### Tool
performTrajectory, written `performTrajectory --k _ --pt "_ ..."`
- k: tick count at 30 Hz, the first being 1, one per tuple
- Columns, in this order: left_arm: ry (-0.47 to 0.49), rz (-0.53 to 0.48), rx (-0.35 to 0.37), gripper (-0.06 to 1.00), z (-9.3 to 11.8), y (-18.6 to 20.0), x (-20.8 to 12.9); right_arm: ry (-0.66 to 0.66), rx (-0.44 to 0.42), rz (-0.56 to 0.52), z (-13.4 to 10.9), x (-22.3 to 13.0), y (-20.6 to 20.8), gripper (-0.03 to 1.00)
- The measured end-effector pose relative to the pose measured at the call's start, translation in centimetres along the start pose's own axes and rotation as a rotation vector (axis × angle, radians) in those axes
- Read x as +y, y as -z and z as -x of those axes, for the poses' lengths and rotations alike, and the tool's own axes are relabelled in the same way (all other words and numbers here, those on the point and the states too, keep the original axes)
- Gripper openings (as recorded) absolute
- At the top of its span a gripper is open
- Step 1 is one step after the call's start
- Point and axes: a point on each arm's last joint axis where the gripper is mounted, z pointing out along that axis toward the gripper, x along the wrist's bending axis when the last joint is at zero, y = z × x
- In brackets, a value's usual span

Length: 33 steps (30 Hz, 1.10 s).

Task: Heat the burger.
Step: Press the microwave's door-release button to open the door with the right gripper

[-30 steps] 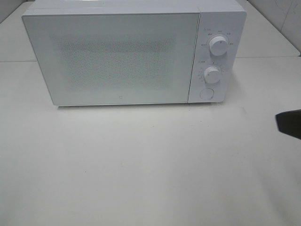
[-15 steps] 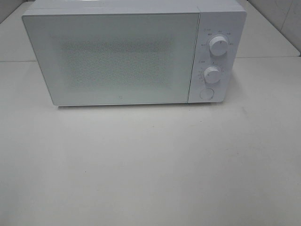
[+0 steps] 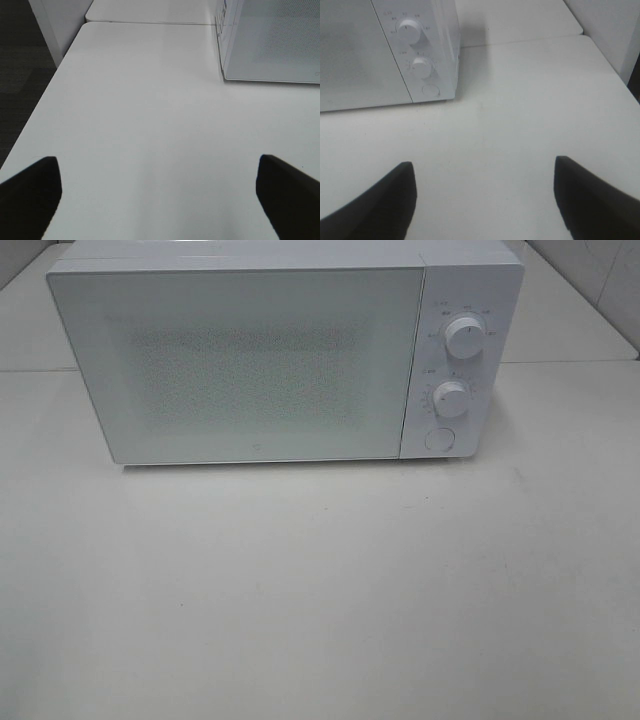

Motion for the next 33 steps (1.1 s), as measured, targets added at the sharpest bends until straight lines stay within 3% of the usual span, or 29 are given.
performTrajectory --k 20,23,28,33 --pt "0.000 0.000 0.000 0.98 0.0 0.0 0.0 0.000 -0.005 -0.032 0.1 -0.4 -0.1 0.73" --pt "0.000 0.000 0.000 0.98 0.0 0.0 0.0 0.000 0.000 0.000 0.0 0.0 0.1 0.73" --pt "0.000 0.000 0.000 0.98 0.0 0.0 0.0 -0.001 0.030 0.186 -0.3 1.9 0.6 0.73" --pt "0.000 0.000 0.000 0.98 0.0 0.0 0.0 0.014 0.040 0.244 -0.6 3.4 -0.3 0.73"
